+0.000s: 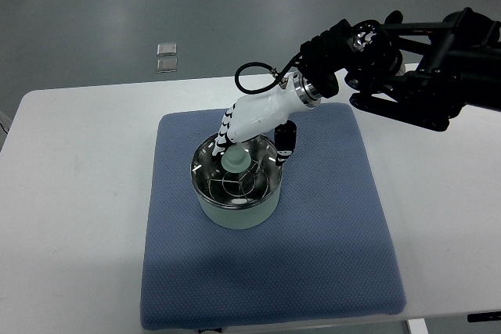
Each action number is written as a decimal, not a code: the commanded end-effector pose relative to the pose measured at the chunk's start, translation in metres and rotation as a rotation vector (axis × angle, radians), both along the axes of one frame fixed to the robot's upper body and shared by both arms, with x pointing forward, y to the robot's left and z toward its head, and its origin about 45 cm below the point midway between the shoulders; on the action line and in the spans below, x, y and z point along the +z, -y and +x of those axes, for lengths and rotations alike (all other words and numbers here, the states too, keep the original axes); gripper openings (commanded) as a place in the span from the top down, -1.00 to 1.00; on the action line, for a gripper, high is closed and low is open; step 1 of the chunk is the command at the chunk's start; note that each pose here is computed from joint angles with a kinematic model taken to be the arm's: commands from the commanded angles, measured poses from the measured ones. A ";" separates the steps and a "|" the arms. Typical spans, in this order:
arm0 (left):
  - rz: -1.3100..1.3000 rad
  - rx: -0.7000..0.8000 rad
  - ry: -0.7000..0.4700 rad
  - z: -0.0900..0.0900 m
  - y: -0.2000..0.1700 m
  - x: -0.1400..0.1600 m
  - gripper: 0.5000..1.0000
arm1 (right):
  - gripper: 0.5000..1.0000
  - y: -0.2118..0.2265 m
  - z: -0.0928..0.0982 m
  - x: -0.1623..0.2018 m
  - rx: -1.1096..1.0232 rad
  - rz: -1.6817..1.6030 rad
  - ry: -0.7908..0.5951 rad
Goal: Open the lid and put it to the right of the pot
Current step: 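Lower the right hand onto the green lid knob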
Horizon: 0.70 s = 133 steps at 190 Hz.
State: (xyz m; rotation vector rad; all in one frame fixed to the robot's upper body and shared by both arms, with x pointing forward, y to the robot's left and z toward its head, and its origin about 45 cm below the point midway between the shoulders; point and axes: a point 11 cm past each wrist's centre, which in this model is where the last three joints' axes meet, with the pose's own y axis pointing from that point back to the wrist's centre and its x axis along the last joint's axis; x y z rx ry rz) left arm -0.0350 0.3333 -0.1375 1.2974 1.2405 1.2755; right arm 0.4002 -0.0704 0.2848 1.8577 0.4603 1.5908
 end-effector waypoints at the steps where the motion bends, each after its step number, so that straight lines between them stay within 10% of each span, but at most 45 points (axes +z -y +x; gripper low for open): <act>1: 0.000 0.000 0.001 0.000 0.000 0.000 -1.00 | -0.64 0.000 0.001 0.001 -0.004 0.007 0.001; 133: 0.000 0.000 0.001 0.000 0.000 0.000 -1.00 | -0.28 -0.001 0.003 0.000 -0.002 0.035 0.017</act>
